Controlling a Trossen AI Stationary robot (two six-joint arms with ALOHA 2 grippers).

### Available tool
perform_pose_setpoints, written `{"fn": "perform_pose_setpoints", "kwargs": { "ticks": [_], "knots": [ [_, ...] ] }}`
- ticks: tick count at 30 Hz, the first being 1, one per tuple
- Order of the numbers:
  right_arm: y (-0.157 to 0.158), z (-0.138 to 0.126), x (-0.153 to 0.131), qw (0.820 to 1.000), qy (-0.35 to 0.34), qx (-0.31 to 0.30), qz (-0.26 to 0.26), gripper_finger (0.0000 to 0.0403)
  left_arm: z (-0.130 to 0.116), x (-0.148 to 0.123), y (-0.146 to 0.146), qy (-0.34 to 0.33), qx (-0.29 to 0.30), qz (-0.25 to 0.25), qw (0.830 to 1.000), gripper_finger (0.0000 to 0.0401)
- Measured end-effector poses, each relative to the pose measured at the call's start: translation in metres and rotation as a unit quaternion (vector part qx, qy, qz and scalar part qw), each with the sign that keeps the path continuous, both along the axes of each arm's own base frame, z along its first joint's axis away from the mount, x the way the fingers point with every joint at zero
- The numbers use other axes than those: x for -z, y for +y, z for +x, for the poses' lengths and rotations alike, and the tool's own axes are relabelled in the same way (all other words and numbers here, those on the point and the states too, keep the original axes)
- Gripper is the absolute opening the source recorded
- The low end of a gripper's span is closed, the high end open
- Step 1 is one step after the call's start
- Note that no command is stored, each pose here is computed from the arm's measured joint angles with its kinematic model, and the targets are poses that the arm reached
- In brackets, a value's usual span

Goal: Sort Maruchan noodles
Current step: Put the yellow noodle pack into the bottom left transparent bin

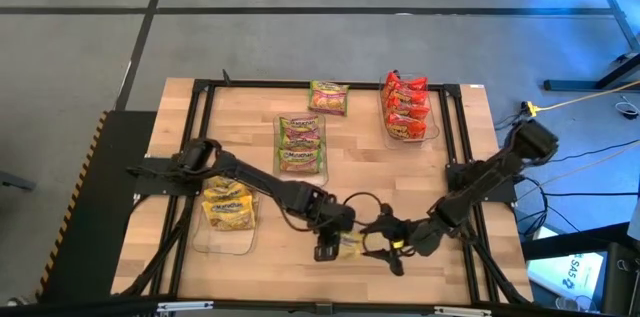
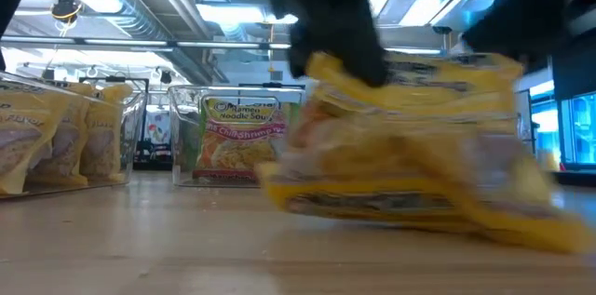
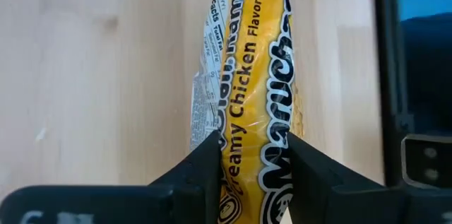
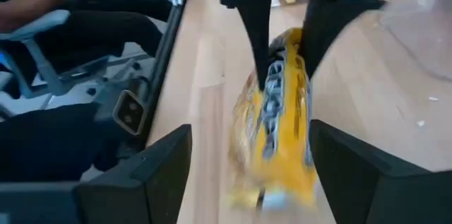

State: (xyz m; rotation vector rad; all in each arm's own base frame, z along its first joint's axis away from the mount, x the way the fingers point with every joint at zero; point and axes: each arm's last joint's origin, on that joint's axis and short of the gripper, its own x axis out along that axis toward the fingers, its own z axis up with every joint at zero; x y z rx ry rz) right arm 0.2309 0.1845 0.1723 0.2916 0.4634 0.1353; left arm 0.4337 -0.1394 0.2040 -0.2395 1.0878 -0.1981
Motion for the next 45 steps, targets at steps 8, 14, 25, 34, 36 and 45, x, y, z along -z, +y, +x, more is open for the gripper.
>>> {"fn": "perform_pose_setpoints", "kwargs": {
  "ticks": [8, 14, 25, 34, 36, 45],
  "knots": [
    [0.000, -0.026, -0.025, 1.000, -0.011, 0.022, -0.014, 0.0257, -0.028, -0.016, -0.041, 0.011, 0.002, 0.025, 1.000, 0.0108],
    [-0.001, -0.026, -0.025, 0.999, -0.012, 0.041, -0.005, 0.0257, -0.061, -0.053, -0.059, -0.009, -0.005, 0.063, 0.998, 0.0108],
    [-0.002, -0.025, -0.025, 0.999, -0.009, 0.052, 0.010, 0.0257, -0.166, -0.118, -0.086, -0.011, -0.096, 0.135, 0.986, 0.0109],
    [-0.002, -0.024, -0.024, 0.998, -0.006, 0.062, 0.031, 0.0257, -0.264, -0.150, -0.093, -0.014, -0.195, 0.155, 0.968, 0.0110],
    [-0.004, -0.023, -0.024, 0.997, -0.006, 0.070, 0.035, 0.0257, -0.279, -0.149, -0.098, -0.012, -0.209, 0.160, 0.965, 0.0110],
    [-0.010, -0.017, -0.023, 0.996, 0.001, 0.076, 0.038, 0.0257, -0.315, -0.106, -0.100, -0.002, -0.262, 0.177, 0.949, 0.0111]
  ]
}}
